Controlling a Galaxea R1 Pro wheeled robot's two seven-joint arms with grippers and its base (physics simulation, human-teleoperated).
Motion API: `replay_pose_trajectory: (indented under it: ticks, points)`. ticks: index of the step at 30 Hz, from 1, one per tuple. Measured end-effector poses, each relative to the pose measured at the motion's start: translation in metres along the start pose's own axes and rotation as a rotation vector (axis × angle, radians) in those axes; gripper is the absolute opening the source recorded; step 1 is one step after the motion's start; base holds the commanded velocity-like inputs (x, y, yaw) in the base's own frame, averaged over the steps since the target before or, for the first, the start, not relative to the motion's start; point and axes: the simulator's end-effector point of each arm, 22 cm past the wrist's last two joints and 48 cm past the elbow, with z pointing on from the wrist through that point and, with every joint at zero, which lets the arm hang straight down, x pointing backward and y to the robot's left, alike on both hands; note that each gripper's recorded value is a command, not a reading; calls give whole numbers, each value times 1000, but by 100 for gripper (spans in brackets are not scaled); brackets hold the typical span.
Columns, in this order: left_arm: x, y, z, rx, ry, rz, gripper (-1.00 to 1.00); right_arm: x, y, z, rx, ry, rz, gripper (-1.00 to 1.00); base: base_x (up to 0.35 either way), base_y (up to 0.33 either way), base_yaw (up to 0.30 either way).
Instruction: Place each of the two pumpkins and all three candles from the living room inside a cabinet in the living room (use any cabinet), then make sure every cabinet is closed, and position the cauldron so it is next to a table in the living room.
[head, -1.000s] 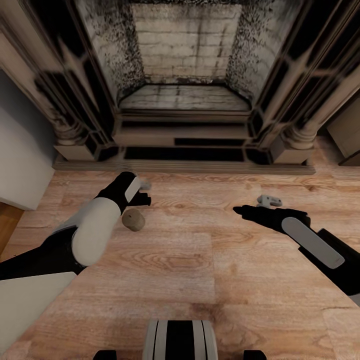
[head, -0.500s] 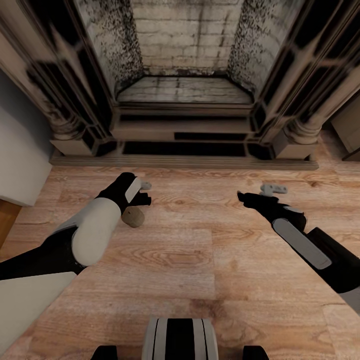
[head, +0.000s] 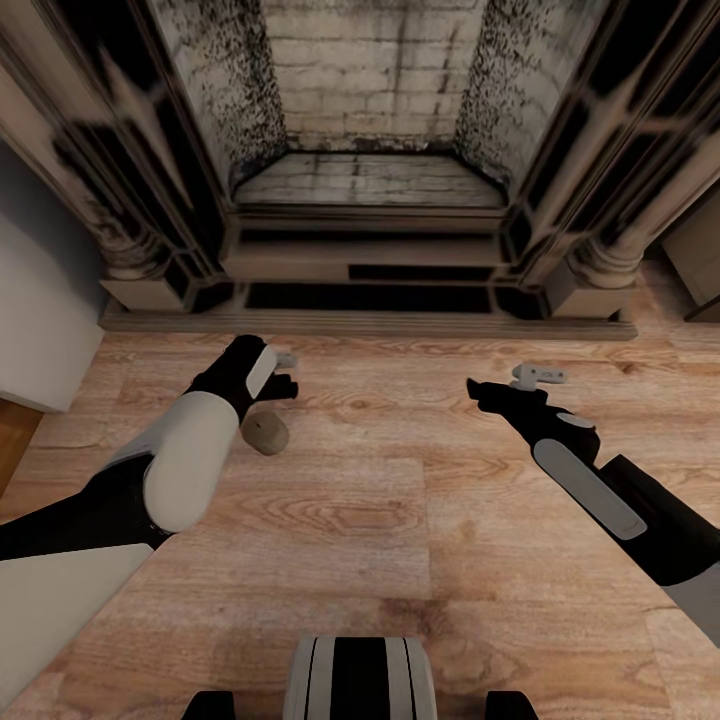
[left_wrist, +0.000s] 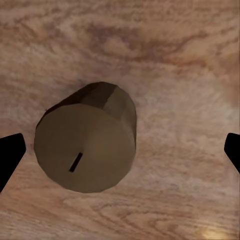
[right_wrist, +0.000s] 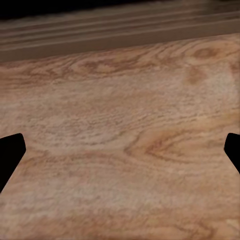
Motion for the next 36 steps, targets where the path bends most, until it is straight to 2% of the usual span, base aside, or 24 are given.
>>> replay_pose_trajectory:
  ticks: [12, 22, 33, 36]
  points:
    - [-15, 9, -10, -13, -28, -13, 100, 2, 4, 0, -7, 3, 0, 100, 0, 0, 0]
    - [-18, 13, -11, -19, -35, -18, 100, -1, 4, 0, -6, -2, 6, 100, 0, 0, 0]
    - [-3, 13, 21, -28, 5, -13, 100, 27, 1, 16, 0, 41, 7, 100, 0, 0, 0]
    - [-3, 13, 21, -29, 5, -14, 100, 27, 1, 16, 0, 41, 6, 100, 0, 0, 0]
